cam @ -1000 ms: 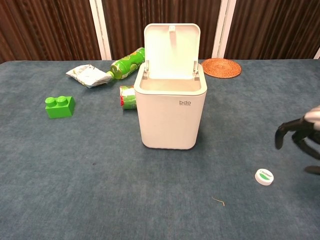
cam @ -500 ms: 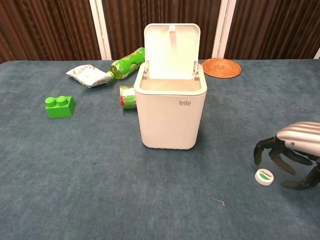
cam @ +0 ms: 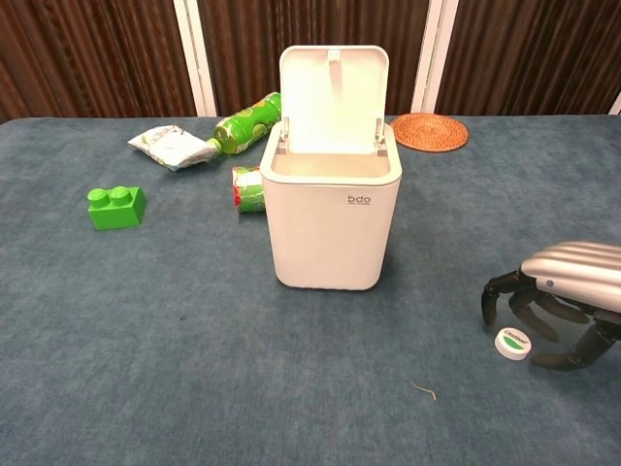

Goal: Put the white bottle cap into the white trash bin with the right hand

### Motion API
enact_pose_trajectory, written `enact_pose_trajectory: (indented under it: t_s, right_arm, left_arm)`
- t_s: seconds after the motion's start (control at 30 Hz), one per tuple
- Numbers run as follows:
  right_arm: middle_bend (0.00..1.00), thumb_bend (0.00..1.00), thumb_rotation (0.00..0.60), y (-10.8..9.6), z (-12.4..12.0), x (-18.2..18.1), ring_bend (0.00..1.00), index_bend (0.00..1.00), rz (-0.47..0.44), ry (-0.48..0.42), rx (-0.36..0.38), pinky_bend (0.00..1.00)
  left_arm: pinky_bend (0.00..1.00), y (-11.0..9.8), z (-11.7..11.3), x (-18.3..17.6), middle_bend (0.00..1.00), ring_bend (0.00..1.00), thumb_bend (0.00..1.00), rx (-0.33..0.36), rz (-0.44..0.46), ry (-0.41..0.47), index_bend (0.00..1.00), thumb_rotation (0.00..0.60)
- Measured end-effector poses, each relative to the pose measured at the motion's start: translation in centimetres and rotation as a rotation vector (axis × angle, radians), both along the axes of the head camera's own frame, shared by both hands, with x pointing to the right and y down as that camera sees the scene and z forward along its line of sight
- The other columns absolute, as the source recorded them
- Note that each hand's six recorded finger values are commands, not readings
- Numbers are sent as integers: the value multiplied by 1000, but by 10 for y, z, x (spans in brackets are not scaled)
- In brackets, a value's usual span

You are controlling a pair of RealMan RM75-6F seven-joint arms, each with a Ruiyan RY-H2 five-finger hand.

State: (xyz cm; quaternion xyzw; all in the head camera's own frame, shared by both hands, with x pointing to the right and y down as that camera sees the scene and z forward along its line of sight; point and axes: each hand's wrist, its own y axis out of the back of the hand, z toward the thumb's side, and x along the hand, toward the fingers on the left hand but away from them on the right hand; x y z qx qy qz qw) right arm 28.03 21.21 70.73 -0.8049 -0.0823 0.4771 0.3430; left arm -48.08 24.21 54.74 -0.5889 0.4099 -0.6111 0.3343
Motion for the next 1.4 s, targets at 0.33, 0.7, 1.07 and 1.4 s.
enact_pose_trajectory:
  t_s: [0.33,0.7,1.07,1.4]
  right_arm:
    - [803,375,600,1,5,0,881,538,-1,15,-7,1000]
    - [816,375,600,-3,4,4,895,694,26,17,14,1000]
    - [817,375,600,-22,-33,6,896,698,87,-72,128,1000]
    - [816,375,600,-52,-115,-24,896,680,117,-176,287,1000]
  left_arm:
    - [452,0,0,-1,197,247,376,0,-3,4,166,600]
    - [451,0,0,-1,197,246,375,-2,-3,5,166,600]
    - [452,0,1,0,199,247,375,-8,-2,4,168,600]
    - [453,1,5,3,203,247,375,-25,10,-2,169,600]
